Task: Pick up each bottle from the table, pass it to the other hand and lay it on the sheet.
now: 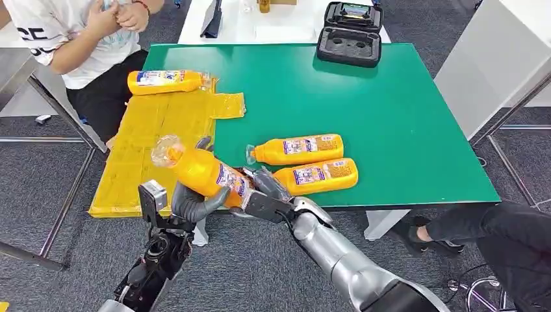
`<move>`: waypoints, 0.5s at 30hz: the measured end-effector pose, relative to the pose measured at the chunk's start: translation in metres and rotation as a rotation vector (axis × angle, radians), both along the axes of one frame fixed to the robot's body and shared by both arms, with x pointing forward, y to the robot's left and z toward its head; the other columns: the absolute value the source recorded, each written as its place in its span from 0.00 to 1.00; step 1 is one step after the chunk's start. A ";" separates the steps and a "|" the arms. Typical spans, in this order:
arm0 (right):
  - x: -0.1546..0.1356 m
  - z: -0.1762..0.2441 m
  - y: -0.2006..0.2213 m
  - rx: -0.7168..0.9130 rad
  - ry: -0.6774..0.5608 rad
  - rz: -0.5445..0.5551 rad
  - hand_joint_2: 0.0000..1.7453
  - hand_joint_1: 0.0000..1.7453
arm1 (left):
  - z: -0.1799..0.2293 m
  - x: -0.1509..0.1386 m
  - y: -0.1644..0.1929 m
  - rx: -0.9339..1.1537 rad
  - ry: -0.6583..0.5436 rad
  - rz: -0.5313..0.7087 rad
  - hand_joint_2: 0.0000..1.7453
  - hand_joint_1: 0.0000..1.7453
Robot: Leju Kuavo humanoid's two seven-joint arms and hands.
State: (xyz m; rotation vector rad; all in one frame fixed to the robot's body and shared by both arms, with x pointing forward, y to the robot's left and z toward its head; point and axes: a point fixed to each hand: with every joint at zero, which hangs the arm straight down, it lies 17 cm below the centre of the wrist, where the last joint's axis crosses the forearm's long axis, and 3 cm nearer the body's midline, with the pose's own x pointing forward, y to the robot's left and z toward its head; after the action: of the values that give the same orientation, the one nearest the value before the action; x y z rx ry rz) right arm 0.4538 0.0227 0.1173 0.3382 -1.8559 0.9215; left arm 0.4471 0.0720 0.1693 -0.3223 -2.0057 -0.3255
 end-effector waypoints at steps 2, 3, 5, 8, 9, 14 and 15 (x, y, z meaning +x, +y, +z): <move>0.000 0.000 0.000 -0.003 0.001 0.000 1.00 0.99 | 0.000 -0.001 -0.002 -0.008 0.005 -0.017 1.00 1.00; 0.000 -0.001 0.000 -0.005 0.003 0.002 1.00 0.99 | 0.000 -0.002 -0.003 -0.012 0.007 -0.026 1.00 1.00; -0.001 -0.002 0.001 -0.007 0.006 0.005 1.00 0.98 | 0.001 -0.005 -0.007 -0.038 0.019 -0.061 1.00 1.00; -0.003 -0.003 0.004 -0.007 0.011 0.011 1.00 0.98 | 0.005 -0.010 -0.011 -0.095 0.038 -0.122 1.00 1.00; -0.003 -0.003 0.004 -0.007 0.012 0.012 1.00 0.98 | 0.005 -0.010 -0.011 -0.107 0.042 -0.132 1.00 1.00; -0.004 -0.002 0.009 -0.012 0.007 0.021 1.00 1.00 | 0.006 -0.011 -0.008 -0.155 0.062 -0.170 1.00 1.00; -0.004 -0.003 0.009 -0.014 0.007 0.022 1.00 1.00 | 0.006 -0.012 -0.008 -0.161 0.065 -0.175 1.00 1.00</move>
State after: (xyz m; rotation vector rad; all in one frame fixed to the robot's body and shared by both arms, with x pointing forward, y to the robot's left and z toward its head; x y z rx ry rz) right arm 0.4494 0.0314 0.1147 0.3539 -1.8421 0.9466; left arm 0.4353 0.0639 0.1752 -0.6046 -1.9474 -0.2599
